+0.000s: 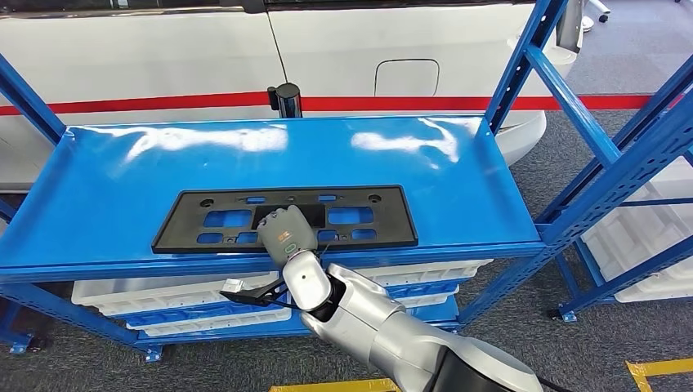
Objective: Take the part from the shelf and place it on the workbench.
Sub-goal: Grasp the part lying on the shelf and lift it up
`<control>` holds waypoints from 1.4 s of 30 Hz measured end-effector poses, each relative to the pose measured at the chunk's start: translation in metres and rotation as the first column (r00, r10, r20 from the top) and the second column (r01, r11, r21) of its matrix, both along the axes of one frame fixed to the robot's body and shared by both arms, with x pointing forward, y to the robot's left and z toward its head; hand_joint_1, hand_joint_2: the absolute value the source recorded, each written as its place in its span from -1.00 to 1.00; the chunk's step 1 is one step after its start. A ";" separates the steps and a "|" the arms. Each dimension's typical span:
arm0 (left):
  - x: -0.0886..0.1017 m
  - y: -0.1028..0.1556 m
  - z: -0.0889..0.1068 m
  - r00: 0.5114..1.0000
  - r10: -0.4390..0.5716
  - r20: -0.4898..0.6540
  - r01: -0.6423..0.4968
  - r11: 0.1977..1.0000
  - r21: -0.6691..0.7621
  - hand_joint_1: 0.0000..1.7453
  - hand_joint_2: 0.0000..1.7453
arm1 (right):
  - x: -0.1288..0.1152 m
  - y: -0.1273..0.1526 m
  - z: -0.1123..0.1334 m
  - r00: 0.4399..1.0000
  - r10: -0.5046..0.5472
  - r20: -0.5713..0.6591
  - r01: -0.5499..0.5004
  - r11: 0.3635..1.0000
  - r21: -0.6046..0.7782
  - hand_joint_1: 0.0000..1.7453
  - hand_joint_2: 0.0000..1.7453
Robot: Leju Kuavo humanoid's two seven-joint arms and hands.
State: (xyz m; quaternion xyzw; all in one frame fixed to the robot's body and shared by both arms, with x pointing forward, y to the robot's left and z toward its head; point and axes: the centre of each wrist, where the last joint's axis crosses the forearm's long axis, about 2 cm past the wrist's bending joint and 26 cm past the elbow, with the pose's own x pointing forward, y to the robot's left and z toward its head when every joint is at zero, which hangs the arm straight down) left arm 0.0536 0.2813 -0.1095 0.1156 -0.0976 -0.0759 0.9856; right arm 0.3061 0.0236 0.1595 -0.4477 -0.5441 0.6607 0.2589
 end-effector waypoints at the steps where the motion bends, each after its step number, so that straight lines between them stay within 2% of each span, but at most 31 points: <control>1: 0.000 0.000 0.000 1.000 0.000 0.000 0.000 1.000 0.000 -1.00 1.00 | 0.000 0.000 0.000 1.000 0.001 0.001 -0.001 1.000 0.000 1.00 1.00; 10: 0.000 0.000 0.000 1.000 0.002 0.002 -0.002 1.000 0.000 -1.00 1.00 | -0.001 0.000 0.000 1.000 0.006 0.016 -0.006 1.000 0.004 1.00 1.00; 15: 0.000 0.000 0.000 1.000 -0.007 0.012 0.007 1.000 0.000 -1.00 1.00 | -0.002 -0.001 -0.002 0.997 0.018 0.081 -0.021 0.999 0.039 1.00 1.00; 20: 0.000 0.000 0.000 0.999 -0.030 0.017 0.030 1.000 0.007 -1.00 1.00 | 0.003 -0.006 0.001 0.975 0.050 0.217 -0.085 0.985 0.153 1.00 1.00; 24: 0.000 0.000 0.000 0.999 -0.048 0.025 0.047 0.999 0.025 -1.00 1.00 | 0.010 -0.012 0.005 0.961 0.053 0.272 -0.120 0.964 0.237 1.00 1.00; 29: 0.001 0.000 0.001 0.995 -0.087 0.040 0.083 0.993 0.078 -1.00 1.00 | 0.017 -0.025 0.018 0.943 0.064 0.327 -0.205 0.884 0.421 1.00 1.00; 33: 0.002 -0.002 0.001 0.991 -0.119 0.055 0.112 0.987 0.118 -1.00 -1.00 | 0.020 -0.038 0.043 0.909 0.055 0.413 -0.288 0.799 0.528 1.00 1.00; 37: 0.004 -0.005 0.002 0.980 -0.176 0.090 0.159 0.973 0.168 -1.00 -1.00 | 0.016 -0.061 0.078 0.849 0.008 0.529 -0.380 0.705 0.599 1.00 1.00; 39: 0.005 -0.007 0.002 0.972 -0.207 0.109 0.184 0.965 0.189 -1.00 0.00 | 0.015 -0.076 0.096 0.821 -0.005 0.571 -0.446 0.619 0.647 1.00 1.00; 41: 0.006 -0.008 0.002 0.971 -0.210 0.114 0.189 0.967 0.168 -1.00 1.00 | 0.014 -0.090 0.107 0.812 -0.013 0.583 -0.503 0.491 0.712 1.00 1.00; 42: 0.005 -0.008 0.002 0.972 -0.203 0.116 0.186 0.972 0.142 -1.00 1.00 | 0.013 -0.096 0.110 0.815 -0.025 0.578 -0.519 0.413 0.749 1.00 1.00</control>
